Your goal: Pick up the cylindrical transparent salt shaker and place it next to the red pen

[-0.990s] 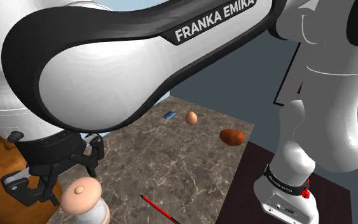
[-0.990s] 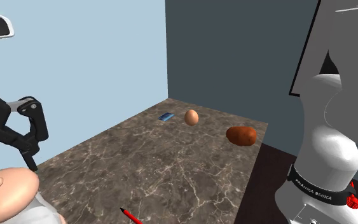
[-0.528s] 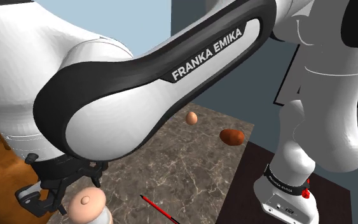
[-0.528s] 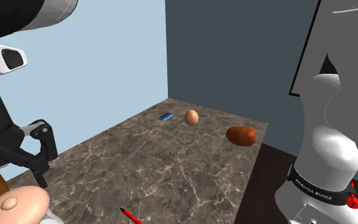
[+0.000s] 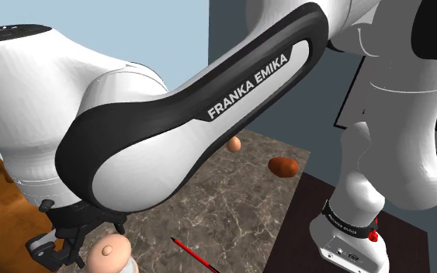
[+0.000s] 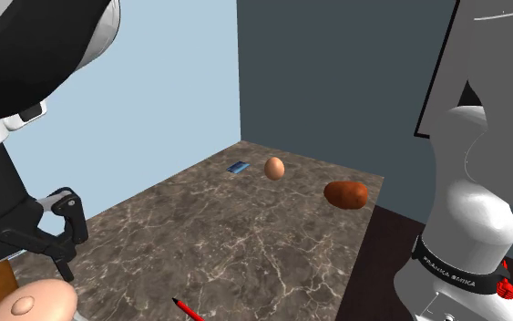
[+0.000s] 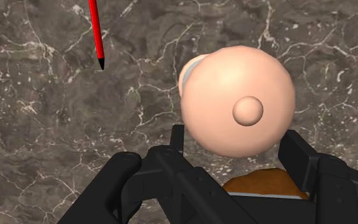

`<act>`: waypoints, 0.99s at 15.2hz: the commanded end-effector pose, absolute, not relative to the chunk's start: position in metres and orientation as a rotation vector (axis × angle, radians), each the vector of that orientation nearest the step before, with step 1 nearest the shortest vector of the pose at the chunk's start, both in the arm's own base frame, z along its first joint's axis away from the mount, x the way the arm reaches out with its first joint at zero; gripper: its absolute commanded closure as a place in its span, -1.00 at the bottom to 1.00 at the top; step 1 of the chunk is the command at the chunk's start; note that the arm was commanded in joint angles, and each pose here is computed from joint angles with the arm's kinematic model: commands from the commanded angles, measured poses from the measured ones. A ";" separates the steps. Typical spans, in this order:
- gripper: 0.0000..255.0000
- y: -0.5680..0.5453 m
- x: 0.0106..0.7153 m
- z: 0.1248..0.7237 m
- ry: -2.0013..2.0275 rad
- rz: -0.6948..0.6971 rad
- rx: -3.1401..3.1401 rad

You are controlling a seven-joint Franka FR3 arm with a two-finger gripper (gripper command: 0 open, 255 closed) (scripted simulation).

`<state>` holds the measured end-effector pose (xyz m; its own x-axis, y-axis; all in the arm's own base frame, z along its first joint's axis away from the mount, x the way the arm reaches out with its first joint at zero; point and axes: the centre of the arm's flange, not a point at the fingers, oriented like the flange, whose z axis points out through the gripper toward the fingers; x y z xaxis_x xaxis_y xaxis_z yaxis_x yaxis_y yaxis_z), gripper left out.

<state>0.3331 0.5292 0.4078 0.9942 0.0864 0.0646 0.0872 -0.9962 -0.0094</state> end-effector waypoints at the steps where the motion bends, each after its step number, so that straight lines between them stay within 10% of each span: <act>1: 1.00 0.529 0.333 0.408 -0.136 -0.101 -3.125; 2: 1.00 0.529 0.333 0.408 -0.136 -0.101 -3.125; 3: -1.00 0.529 0.333 0.408 -0.136 -0.101 -3.125; 15: -1.00 0.528 0.330 0.458 -0.136 -0.101 -3.125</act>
<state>0.3302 0.5288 0.4562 0.9941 0.0864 0.0653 0.0872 -0.9961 -0.0102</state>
